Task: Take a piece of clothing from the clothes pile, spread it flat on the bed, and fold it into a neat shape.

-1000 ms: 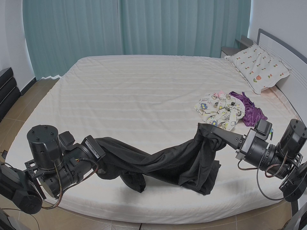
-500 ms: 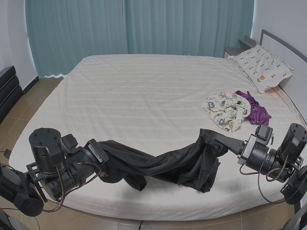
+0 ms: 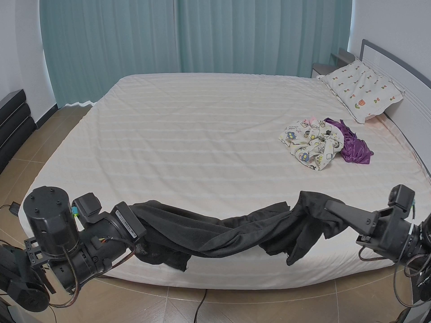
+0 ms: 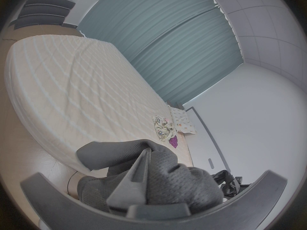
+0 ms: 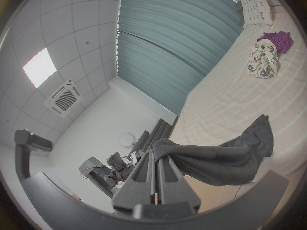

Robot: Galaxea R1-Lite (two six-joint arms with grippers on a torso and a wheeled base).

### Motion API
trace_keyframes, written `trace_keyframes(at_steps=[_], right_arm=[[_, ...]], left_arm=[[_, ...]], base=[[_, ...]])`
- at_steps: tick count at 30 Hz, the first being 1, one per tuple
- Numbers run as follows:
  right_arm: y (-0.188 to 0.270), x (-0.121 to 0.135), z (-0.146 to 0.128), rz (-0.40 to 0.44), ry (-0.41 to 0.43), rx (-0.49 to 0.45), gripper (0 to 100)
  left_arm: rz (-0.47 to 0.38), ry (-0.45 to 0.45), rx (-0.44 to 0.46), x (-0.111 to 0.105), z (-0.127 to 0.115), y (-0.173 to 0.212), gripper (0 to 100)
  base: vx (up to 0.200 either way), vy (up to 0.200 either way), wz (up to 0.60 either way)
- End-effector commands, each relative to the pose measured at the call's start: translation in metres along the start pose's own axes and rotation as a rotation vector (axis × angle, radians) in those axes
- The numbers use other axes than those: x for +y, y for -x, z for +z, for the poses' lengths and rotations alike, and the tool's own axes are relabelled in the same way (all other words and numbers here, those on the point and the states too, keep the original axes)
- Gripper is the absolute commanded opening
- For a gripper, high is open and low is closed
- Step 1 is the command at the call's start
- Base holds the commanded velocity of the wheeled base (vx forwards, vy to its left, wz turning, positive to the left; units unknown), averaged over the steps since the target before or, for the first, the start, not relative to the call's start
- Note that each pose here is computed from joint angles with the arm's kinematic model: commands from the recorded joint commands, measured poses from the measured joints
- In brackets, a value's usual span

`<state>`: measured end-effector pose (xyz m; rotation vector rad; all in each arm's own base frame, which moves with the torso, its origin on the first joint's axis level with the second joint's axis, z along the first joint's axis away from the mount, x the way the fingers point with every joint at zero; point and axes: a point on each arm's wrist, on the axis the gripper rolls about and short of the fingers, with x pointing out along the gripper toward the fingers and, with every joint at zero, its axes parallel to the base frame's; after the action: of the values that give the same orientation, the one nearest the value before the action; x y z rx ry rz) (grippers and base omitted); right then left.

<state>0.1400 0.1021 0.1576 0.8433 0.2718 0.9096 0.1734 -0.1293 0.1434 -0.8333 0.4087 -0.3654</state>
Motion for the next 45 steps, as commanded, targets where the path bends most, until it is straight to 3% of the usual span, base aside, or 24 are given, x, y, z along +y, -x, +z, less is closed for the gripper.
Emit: trace_keyframes(at_steps=[1, 7, 13, 19, 27, 32, 45], right_arm=[[0.037, 0.037, 0.008, 0.166, 0.050, -0.086, 0], [0.047, 0.067, 0.031, 0.267, 0.088, -0.167, 0], [0.022, 0.072, 0.081, 0.154, 0.011, -0.202, 0], [-0.024, 0.034, 0.117, 0.060, -0.005, -0.182, 0], [-0.072, -0.015, 0.129, -0.013, 0.028, -0.157, 0], [-0.090, -0.032, 0.134, -0.028, 0.024, -0.152, 0], [-0.115, -0.059, 0.140, -0.049, 0.014, -0.145, 0]], left_arm=[[-0.119, 0.018, -0.065, -0.017, 0.014, 0.035, 0], [-0.152, 0.023, -0.097, -0.027, 0.024, 0.044, 0], [-0.137, 0.024, -0.099, -0.038, 0.033, 0.038, 0], [-0.043, 0.016, -0.078, -0.032, 0.032, 0.007, 0], [0.078, 0.004, -0.020, -0.012, 0.022, -0.037, 0], [0.145, 0.007, -0.016, 0.002, 0.022, -0.063, 0], [0.210, 0.033, -0.037, 0.028, 0.040, -0.113, 0]], base=[[-0.200, 0.000, 0.00], [0.000, 0.000, 0.00], [0.000, 0.000, 0.00], [0.000, 0.000, 0.00], [0.050, 0.000, 0.00], [0.200, 0.000, 0.00], [0.200, 0.000, 0.00]])
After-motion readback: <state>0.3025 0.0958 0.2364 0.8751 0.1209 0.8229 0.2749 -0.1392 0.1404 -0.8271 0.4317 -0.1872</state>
